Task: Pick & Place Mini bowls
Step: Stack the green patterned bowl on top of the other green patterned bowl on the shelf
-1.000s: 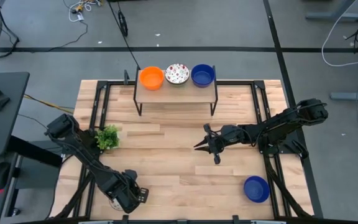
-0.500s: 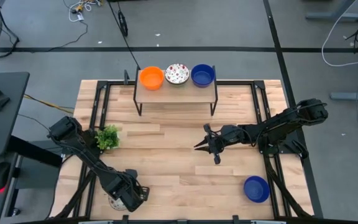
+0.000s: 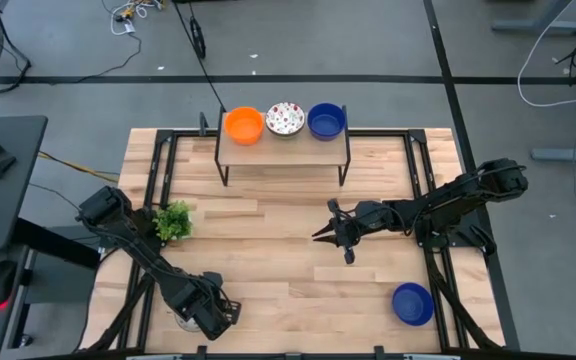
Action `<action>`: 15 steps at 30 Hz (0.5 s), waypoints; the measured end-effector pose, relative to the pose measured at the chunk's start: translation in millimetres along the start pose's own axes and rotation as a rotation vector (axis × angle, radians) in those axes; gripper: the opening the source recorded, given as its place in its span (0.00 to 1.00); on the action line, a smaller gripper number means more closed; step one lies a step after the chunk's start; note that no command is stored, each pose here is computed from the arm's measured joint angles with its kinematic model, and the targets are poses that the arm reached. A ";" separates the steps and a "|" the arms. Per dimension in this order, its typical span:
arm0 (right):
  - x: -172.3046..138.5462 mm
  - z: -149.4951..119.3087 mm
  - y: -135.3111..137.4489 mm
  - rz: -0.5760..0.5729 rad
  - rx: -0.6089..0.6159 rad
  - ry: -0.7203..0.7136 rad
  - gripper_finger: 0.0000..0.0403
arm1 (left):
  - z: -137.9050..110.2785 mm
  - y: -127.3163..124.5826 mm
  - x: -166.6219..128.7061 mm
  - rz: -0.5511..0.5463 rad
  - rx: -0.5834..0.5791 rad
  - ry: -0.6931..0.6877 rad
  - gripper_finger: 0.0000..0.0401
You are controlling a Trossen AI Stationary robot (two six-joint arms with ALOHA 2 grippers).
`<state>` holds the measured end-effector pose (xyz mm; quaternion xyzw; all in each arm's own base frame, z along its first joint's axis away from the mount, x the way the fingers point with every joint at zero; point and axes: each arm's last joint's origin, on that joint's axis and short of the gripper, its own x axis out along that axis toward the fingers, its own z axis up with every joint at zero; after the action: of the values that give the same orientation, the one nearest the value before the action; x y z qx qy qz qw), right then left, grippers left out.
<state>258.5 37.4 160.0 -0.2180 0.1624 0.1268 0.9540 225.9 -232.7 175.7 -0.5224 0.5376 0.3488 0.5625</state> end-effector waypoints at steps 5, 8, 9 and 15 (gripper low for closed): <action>0.0 0.0 0.0 0.000 0.000 0.000 0.12 | -0.3 -0.2 0.0 0.000 0.001 0.007 0.42; 0.0 0.1 0.0 0.000 0.000 0.000 0.12 | 0.7 0.5 0.0 0.010 -0.025 0.001 0.45; 0.0 0.0 -0.1 0.000 0.000 0.000 0.12 | 0.8 0.5 0.0 0.011 -0.028 0.001 0.45; 0.0 0.0 -0.1 0.000 0.000 0.000 0.12 | 0.9 0.6 -0.2 0.012 -0.030 0.001 0.37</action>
<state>258.5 37.3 160.1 -0.2181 0.1622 0.1267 0.9540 225.5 -231.8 175.7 -0.5276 0.5356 0.3598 0.5525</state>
